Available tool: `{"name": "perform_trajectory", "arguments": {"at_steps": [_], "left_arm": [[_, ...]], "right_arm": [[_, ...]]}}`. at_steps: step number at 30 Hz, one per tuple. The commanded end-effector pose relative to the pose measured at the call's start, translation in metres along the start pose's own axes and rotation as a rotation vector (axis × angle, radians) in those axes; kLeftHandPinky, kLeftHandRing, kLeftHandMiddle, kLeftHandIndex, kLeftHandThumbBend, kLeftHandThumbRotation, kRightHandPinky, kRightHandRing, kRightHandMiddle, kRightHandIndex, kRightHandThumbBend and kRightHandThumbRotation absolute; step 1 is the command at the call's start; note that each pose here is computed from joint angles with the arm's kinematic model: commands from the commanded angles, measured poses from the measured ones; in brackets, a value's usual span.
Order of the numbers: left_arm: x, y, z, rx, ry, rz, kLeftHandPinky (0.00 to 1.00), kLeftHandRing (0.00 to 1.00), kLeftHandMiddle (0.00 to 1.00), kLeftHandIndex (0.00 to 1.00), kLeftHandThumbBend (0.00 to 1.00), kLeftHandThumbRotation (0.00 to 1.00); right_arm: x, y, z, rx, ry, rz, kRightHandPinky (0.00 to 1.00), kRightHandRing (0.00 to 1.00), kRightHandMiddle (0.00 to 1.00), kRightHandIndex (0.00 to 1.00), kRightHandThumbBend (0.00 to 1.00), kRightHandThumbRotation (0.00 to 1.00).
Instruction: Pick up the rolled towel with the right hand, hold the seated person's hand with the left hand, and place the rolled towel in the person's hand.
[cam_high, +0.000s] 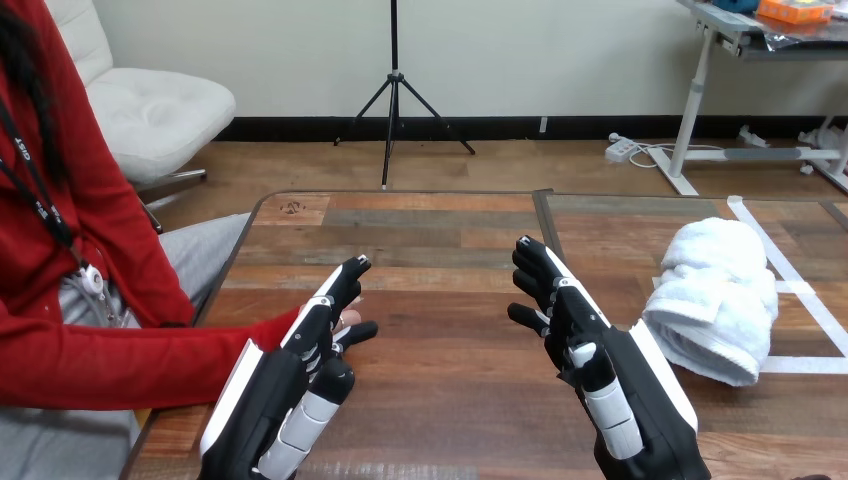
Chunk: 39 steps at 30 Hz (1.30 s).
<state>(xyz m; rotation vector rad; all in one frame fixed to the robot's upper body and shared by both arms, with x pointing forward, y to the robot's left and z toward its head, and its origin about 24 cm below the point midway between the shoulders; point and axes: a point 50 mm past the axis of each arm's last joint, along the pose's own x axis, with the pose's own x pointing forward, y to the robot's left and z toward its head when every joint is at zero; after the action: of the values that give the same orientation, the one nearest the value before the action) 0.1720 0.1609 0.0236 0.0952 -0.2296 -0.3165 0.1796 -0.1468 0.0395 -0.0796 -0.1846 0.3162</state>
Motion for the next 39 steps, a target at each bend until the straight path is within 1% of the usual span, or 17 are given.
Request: {"name": "perform_trajectory", "arguments": {"at_steps": [1,10,22,30,34,39], "left_arm": [[0.015,0.002,0.01,-0.006,-0.085,0.007,0.85,0.98,0.99,0.94,0.97,0.96],[0.014,0.002,0.009,-0.001,-0.084,0.004,0.83,0.97,0.99,0.94,0.97,0.96],[0.015,0.002,0.009,-0.006,-0.088,0.009,0.81,0.97,0.99,0.94,0.97,0.95],[0.015,0.003,0.009,0.016,-0.085,0.009,0.8,0.96,0.98,0.93,0.98,0.96],[0.016,0.004,0.009,0.019,-0.085,0.007,0.8,0.96,0.98,0.93,0.98,0.96],[0.017,0.005,0.009,0.018,-0.081,0.007,0.8,0.96,0.98,0.93,0.98,0.97]], "right_arm": [[0.009,-0.003,0.012,-0.012,-0.065,-0.006,0.92,0.98,0.98,0.97,1.0,1.0],[0.008,-0.003,0.012,-0.007,-0.06,-0.008,0.92,0.98,0.98,0.97,1.0,1.0],[0.009,-0.003,0.011,-0.01,-0.068,-0.005,0.92,0.98,0.99,0.97,1.0,1.0],[0.009,-0.003,0.011,-0.015,-0.065,-0.012,0.92,0.98,0.98,0.96,1.0,1.0],[0.012,-0.004,0.011,-0.019,-0.071,-0.015,0.92,0.98,0.98,0.96,1.0,1.0],[0.02,-0.008,0.013,-0.048,-0.091,-0.017,0.92,0.97,0.97,0.95,1.0,1.0]]}}
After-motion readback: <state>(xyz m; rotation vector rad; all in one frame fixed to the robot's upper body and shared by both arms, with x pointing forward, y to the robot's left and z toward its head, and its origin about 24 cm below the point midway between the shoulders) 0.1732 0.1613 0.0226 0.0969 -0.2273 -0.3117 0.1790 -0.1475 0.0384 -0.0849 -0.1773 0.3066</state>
